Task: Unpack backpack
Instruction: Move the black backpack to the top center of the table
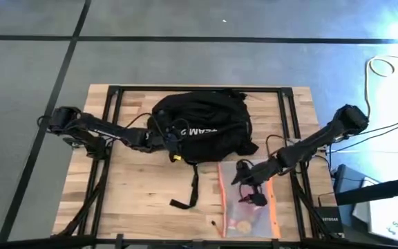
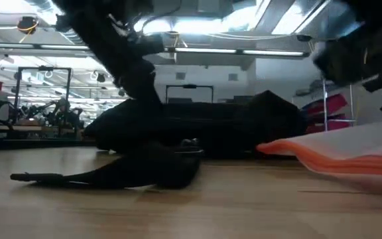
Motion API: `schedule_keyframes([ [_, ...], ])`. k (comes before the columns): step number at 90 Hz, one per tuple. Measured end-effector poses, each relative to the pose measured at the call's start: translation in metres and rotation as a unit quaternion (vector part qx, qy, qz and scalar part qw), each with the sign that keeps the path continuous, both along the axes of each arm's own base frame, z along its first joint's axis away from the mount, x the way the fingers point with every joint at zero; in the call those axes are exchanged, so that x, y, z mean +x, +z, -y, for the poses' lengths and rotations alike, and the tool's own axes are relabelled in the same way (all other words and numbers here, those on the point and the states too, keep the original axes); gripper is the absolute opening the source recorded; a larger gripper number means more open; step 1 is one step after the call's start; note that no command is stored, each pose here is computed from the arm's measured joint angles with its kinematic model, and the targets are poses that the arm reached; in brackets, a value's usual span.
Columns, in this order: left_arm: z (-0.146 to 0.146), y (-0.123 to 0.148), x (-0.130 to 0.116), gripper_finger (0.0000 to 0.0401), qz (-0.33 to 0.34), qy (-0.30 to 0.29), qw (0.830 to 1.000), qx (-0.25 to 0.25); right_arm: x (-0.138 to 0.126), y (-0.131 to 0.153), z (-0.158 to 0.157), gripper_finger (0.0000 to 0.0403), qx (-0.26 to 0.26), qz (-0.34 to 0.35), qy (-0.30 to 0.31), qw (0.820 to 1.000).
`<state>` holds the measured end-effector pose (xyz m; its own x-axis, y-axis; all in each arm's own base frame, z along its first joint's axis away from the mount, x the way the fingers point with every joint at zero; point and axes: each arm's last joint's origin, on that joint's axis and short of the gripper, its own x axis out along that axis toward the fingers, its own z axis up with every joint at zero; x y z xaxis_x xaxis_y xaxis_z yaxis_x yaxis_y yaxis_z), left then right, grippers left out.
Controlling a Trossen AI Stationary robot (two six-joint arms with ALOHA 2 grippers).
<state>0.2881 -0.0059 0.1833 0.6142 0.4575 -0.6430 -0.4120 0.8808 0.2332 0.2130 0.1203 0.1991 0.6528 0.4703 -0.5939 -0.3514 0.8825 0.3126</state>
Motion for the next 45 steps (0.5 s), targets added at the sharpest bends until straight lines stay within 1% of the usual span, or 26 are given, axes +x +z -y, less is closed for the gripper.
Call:
schedule_keyframes([
  [4, 0.002, -0.006, -0.002, 0.0258, 0.01, -0.002, 1.0, -0.027, 0.0, 0.012, 0.001, 0.035, -0.015, 0.042, 0.007, 0.999],
  [8, 0.005, -0.012, -0.005, 0.0258, 0.018, -0.007, 0.998, -0.052, 0.002, 0.026, 0.004, 0.035, -0.04, 0.094, -0.011, 0.995],
  [14, 0.011, -0.017, -0.006, 0.0258, 0.045, -0.016, 0.995, -0.083, 0.008, 0.045, 0.01, 0.035, -0.083, 0.17, -0.074, 0.979],
  [20, 0.018, -0.019, -0.007, 0.0258, 0.069, -0.027, 0.991, -0.107, 0.015, 0.057, 0.019, 0.035, -0.119, 0.213, -0.132, 0.961],
  [32, 0.031, -0.018, -0.006, 0.0258, 0.108, -0.05, 0.983, -0.137, 0.032, 0.067, 0.041, 0.035, -0.185, 0.245, -0.17, 0.936],
  [37, 0.037, -0.017, -0.006, 0.0258, 0.114, -0.061, 0.981, -0.144, 0.041, 0.066, 0.054, 0.035, -0.208, 0.239, -0.21, 0.925],
  [45, 0.046, -0.016, -0.006, 0.0258, 0.118, -0.081, 0.978, -0.15, 0.056, 0.062, 0.079, 0.035, -0.252, 0.214, -0.276, 0.903],
])
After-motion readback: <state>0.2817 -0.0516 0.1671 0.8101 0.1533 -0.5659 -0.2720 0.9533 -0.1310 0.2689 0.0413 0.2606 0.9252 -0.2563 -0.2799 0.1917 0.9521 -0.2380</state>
